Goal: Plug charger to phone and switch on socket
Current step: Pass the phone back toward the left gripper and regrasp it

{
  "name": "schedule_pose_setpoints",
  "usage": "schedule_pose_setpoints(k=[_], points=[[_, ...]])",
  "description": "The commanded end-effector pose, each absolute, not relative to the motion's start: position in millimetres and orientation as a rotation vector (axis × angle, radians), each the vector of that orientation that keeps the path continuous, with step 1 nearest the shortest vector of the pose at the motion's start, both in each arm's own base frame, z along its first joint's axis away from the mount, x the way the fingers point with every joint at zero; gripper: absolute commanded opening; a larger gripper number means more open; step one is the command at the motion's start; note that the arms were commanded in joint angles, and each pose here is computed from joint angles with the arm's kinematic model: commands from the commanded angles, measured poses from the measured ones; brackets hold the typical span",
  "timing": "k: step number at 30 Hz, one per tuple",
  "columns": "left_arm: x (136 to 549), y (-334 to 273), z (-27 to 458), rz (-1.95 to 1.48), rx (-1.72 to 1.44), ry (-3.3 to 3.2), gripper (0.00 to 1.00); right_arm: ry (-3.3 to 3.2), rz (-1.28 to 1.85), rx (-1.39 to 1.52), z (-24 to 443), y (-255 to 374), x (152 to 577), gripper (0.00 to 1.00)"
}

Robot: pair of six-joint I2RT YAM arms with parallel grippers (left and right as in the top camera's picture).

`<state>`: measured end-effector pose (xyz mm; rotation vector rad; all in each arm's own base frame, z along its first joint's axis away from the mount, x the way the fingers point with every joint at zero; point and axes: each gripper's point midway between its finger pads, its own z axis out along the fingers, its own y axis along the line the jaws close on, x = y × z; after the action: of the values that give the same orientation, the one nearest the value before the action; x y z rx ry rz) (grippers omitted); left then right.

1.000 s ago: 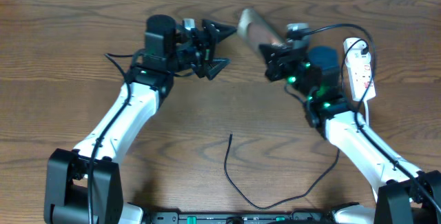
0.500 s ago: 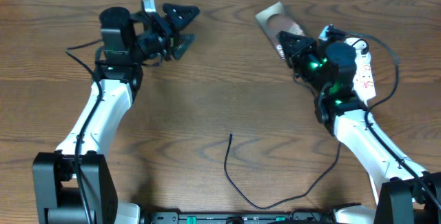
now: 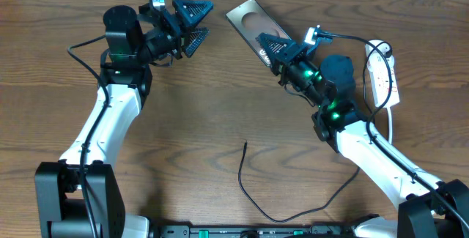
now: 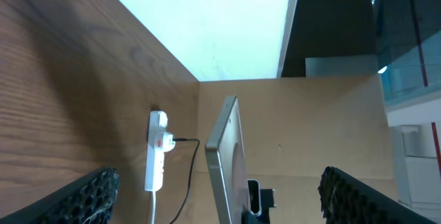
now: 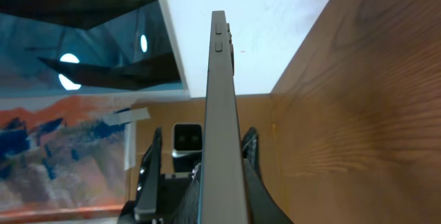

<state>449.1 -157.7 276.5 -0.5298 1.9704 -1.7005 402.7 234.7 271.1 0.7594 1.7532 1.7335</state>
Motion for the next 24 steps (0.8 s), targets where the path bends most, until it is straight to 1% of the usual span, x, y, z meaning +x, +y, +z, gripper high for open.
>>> schedule_pose_setpoints(k=[1, 7, 12, 13, 17, 24], points=[[448, -168, 296, -1.741, -0.57, 1.937, 0.92, 1.715, 1.8, 0.775, 287, 244, 399, 0.02], [448, -180, 295, -1.747, -0.613, 1.934, 0.91, 1.709, 1.846, 0.72, 296, 256, 390, 0.02], [448, -185, 294, -1.741, -0.618, 1.936, 0.91, 1.727, 1.897, 0.74, 296, 265, 384, 0.02], [448, -185, 294, -1.74, -0.62, 1.935, 0.9, 1.731, 1.905, 0.741, 296, 267, 382, 0.02], [447, -187, 294, -1.75, -0.628, 1.938, 0.83, 1.742, 1.927, 0.744, 296, 273, 377, 0.02], [445, -198, 294, -1.747, -0.624, 1.942, 0.83, 1.749, 1.946, 0.754, 296, 277, 375, 0.01]])
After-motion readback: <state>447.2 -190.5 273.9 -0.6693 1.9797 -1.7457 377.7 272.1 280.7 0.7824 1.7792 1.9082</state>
